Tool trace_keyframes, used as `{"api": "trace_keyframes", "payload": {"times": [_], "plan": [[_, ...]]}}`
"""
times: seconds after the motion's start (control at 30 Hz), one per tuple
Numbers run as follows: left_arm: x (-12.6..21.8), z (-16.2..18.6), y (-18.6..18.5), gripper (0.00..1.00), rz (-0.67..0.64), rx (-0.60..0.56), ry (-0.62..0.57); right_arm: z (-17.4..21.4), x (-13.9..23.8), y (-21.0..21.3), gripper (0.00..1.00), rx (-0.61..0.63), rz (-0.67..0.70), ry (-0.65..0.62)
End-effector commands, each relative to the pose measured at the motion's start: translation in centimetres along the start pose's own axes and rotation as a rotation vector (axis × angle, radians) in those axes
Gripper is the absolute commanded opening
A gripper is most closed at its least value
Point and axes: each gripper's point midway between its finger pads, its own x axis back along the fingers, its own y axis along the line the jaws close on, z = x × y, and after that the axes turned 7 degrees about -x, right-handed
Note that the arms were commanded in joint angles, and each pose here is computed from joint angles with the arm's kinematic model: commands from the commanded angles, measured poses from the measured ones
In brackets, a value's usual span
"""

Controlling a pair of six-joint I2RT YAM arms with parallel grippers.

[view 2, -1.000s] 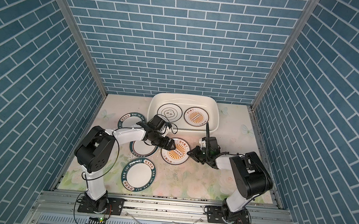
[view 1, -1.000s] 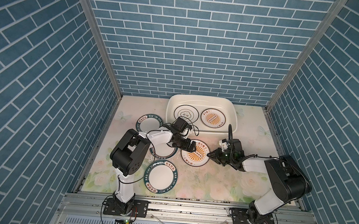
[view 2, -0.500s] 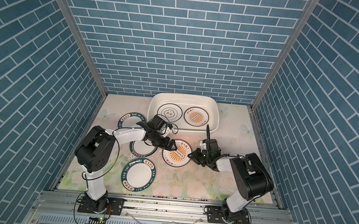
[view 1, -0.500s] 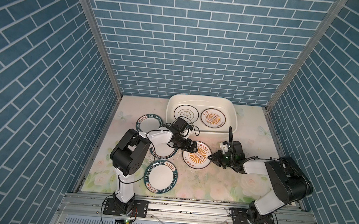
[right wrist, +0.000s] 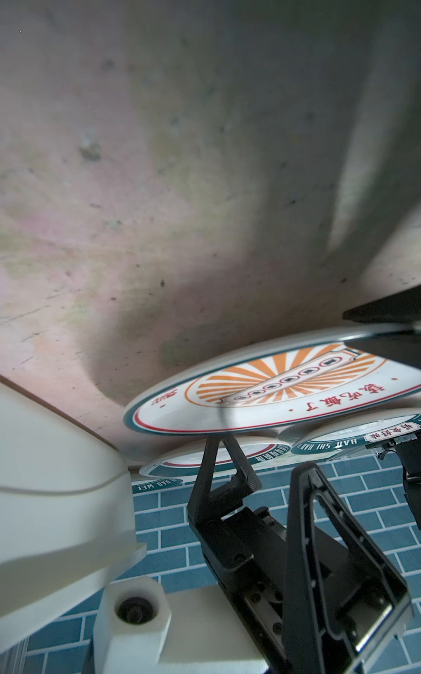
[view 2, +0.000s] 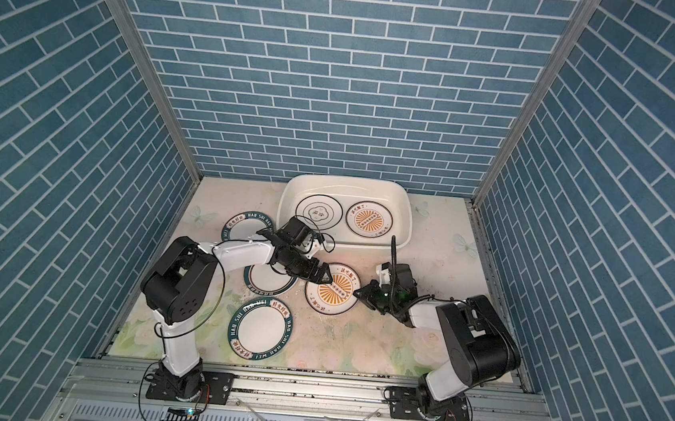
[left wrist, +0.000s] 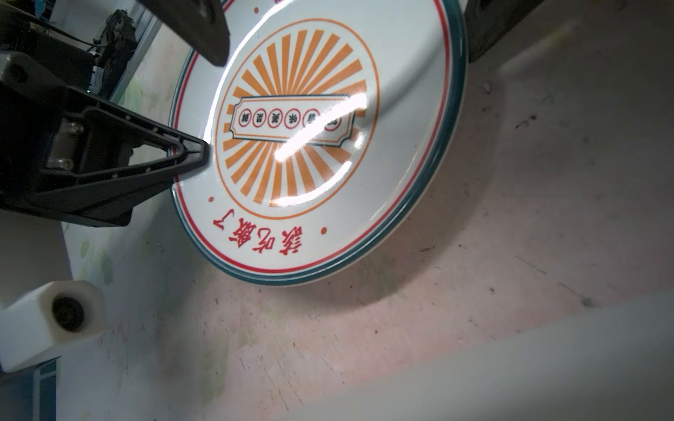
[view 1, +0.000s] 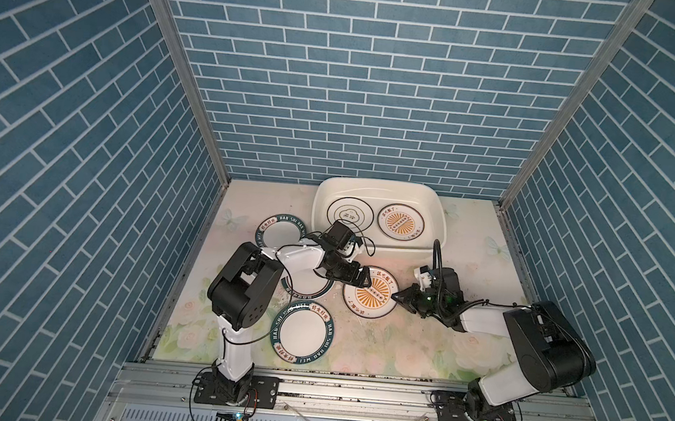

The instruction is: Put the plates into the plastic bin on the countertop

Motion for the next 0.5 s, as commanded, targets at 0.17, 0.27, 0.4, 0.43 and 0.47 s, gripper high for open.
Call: {"api": "trace_keyframes", "payload": {"times": [0.17,0.27,0.4,0.43,0.47], "plan": [[4.8,-2.1,-3.5,0.99,0.017,-0.154,-0.08,0.3,1.3,1.2,0.0,0.013,-0.009,-0.015],[6.3,-2.3,-3.6,1.0,-0.027,-0.207,-0.093,0.3,2.0,1.8,0.0,0.023,-0.004,-0.017],[8.8,-3.0,-3.6,0.99,-0.081,-0.263,-0.14,0.6,2.7,2.4,0.0,0.035,-0.001,-0.016],[9.4,-3.1,-3.8,1.0,-0.089,-0.274,-0.153,0.6,2.9,2.6,0.0,0.037,-0.005,-0.014],[10.1,-3.3,-3.9,0.99,-0.093,-0.283,-0.166,0.7,3.1,2.9,0.0,0.038,-0.008,-0.012]]}}
